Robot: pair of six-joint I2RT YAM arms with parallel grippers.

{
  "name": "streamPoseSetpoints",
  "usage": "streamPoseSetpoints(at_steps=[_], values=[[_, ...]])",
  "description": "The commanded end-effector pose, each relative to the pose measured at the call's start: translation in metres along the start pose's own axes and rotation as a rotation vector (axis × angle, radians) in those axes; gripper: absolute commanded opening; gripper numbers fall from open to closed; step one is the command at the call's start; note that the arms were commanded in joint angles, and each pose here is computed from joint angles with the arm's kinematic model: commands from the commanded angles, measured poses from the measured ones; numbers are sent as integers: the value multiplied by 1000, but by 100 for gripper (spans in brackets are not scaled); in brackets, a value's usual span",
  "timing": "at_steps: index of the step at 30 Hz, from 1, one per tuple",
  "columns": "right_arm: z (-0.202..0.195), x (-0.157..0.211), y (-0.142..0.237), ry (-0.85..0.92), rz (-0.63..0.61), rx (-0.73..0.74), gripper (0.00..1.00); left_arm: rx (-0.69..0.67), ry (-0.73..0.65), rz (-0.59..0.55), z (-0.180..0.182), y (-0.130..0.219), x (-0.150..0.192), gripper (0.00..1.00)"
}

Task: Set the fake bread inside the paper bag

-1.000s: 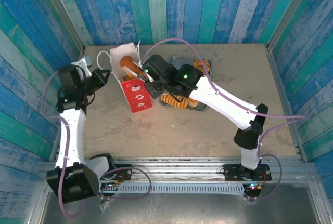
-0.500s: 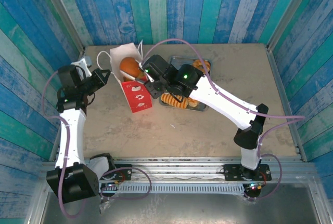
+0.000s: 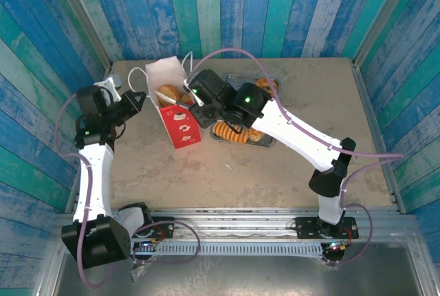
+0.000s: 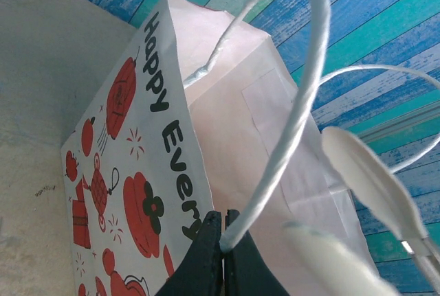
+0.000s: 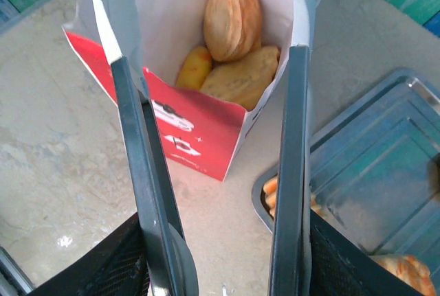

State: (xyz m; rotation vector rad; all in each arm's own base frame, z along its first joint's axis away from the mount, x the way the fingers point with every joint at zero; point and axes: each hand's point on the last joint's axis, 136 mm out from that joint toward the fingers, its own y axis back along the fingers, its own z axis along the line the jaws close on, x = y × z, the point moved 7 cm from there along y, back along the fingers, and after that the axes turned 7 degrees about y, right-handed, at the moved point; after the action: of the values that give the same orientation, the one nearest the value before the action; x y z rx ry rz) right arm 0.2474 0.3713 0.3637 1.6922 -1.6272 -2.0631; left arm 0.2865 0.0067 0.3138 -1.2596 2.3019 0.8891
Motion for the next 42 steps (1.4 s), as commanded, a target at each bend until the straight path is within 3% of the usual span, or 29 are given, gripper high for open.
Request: streamPoseSetpoints(at_steps=[1,5,13,17,21,31,42], values=[[-9,-26,36,-18,-131,-11,54,35,-24,-15,-9,5,-2,4],[-12,-39,62,-20,-206,-31,54,44,-33,-17,-12,6,-4,18],[-34,-37,136,-86,-350,-16,54,33,-83,-51,-18,12,-8,67],[-51,-11,161,-150,-359,23,54,10,-116,-66,-16,15,-8,80],[-87,34,160,-267,-284,89,54,-21,-153,-87,-13,18,-6,86],[-192,138,89,-544,46,230,53,-66,-201,-128,-12,28,-4,98],[-263,159,-20,-504,334,366,51,-79,-193,-122,-6,27,2,95]])
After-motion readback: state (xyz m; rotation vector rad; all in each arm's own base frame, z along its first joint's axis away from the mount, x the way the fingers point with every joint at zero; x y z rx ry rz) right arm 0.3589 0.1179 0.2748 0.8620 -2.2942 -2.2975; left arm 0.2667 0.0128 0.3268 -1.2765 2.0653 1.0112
